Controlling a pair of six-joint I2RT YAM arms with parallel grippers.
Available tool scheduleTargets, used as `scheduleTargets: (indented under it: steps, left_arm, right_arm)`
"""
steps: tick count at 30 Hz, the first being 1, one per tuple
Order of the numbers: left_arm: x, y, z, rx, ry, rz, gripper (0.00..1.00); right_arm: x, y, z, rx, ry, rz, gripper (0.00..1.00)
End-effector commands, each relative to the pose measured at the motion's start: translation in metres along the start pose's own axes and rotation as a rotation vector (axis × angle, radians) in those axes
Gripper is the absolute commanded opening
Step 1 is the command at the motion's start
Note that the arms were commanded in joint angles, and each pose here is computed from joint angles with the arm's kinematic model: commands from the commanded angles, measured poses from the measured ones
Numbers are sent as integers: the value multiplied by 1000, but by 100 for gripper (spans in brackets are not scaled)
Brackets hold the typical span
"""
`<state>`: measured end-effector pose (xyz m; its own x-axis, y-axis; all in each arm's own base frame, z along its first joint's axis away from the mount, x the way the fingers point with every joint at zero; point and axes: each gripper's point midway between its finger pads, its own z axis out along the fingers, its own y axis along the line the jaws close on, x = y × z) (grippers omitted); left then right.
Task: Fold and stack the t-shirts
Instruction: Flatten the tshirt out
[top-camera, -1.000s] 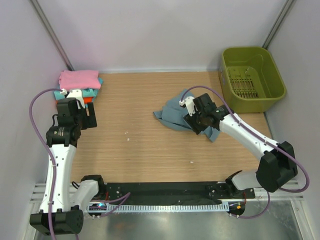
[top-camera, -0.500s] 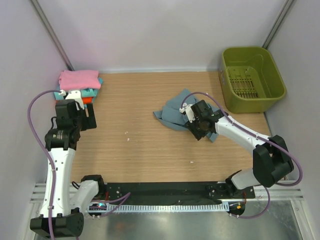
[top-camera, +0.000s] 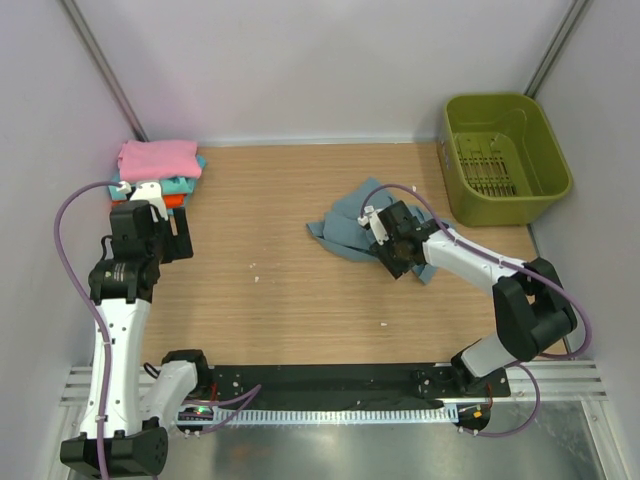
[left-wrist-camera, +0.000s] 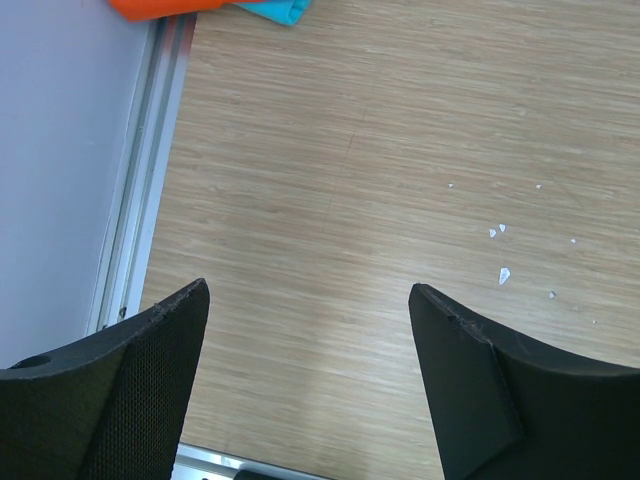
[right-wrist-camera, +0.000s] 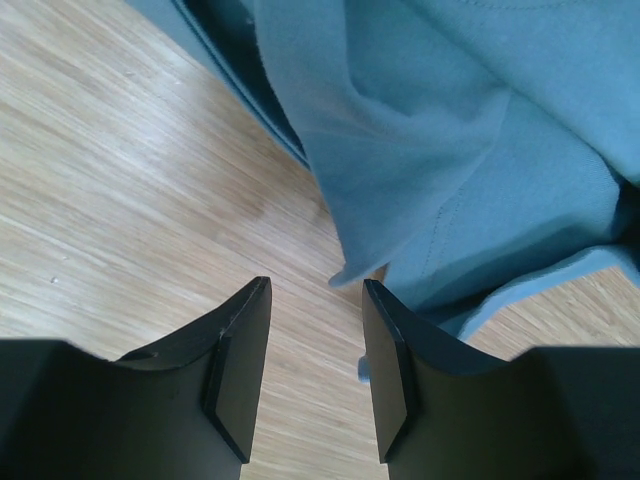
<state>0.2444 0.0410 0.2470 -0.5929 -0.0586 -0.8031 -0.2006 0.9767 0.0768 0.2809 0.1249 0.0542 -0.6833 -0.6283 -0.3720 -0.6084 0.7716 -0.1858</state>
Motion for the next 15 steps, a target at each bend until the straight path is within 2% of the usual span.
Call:
scheduleTargets:
  steps: [1, 6, 15]
  left_arm:
    - [-13, 1, -7, -3, -48, -20, 82]
    - [-14, 0, -5, 0, -48, -26, 82]
    - [-12, 0, -3, -2, -45, -29, 82]
  right_arm:
    - [-8, -14, 2, 60, -31, 2, 47]
    - [-8, -17, 7, 62, -21, 5, 45]
    - [-13, -16, 8, 46, -28, -9, 25]
